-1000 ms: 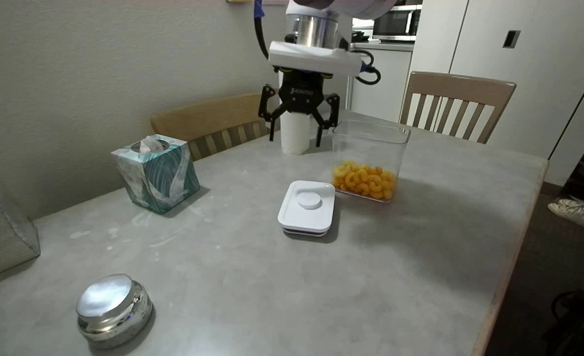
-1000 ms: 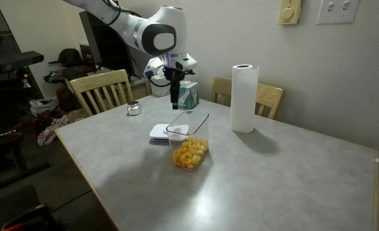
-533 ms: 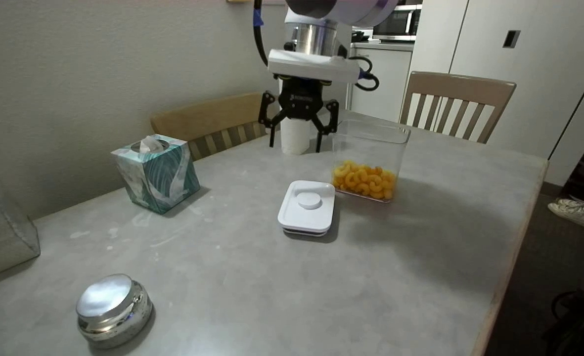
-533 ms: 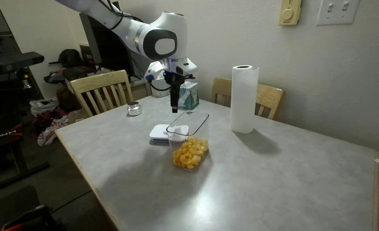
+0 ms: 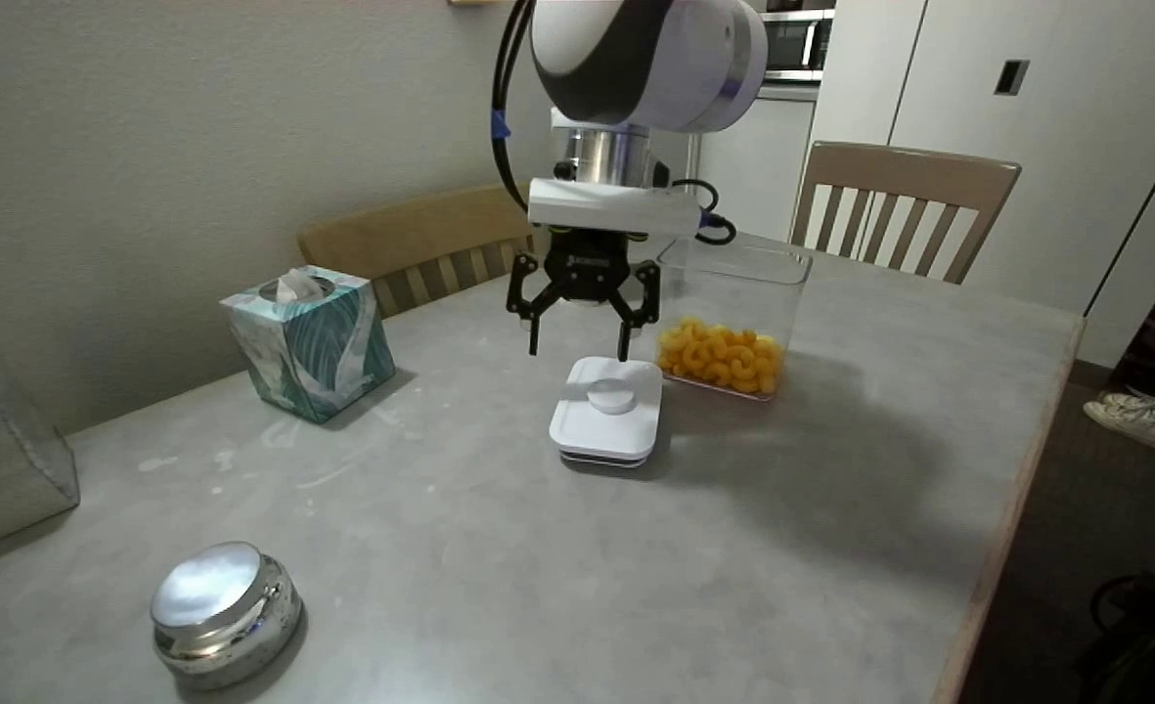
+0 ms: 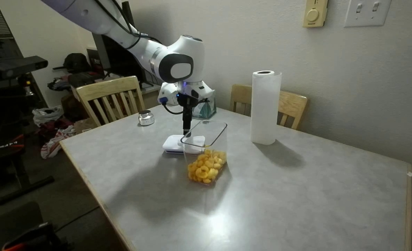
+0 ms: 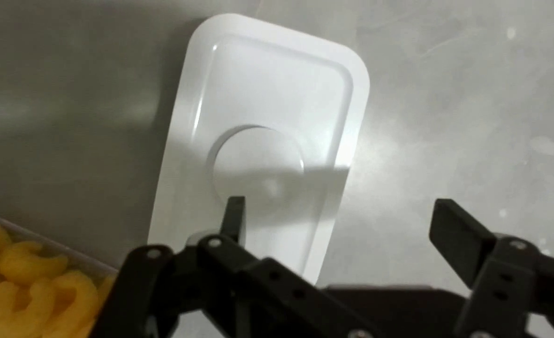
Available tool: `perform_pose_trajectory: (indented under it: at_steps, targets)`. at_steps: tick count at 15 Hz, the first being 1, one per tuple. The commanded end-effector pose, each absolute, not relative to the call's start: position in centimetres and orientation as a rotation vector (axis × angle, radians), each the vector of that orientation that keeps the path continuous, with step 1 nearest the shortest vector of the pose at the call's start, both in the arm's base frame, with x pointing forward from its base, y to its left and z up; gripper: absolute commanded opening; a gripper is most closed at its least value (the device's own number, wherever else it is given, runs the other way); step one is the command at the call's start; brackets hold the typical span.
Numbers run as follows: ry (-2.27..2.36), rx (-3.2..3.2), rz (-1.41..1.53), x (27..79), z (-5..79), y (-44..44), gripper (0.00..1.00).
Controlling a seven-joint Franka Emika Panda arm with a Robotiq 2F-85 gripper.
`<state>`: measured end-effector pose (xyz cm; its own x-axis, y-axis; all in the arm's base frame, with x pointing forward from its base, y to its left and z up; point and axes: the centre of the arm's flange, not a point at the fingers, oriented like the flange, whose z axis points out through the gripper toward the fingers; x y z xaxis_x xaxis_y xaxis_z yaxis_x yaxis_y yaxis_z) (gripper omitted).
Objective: Put the lid on the container and press the top
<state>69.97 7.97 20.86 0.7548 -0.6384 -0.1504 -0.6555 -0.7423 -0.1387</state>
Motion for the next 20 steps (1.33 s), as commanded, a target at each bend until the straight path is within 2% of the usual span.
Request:
perform_pose_trajectory:
  at_steps: [1, 17, 18, 19, 20]
  targets:
    - [1.020, -2.768, 0.186, 70.0, 20.2, 8.0, 1.00]
    - [1.162, -2.773, 0.289, 65.6, 17.3, 7.0, 1.00]
    - [1.162, -2.775, 0.287, 65.7, 17.3, 6.9, 0.95]
    - [1.161, -2.777, 0.287, 65.8, 17.2, 6.7, 0.74]
    - [1.158, -2.780, 0.287, 66.0, 17.2, 6.6, 0.71]
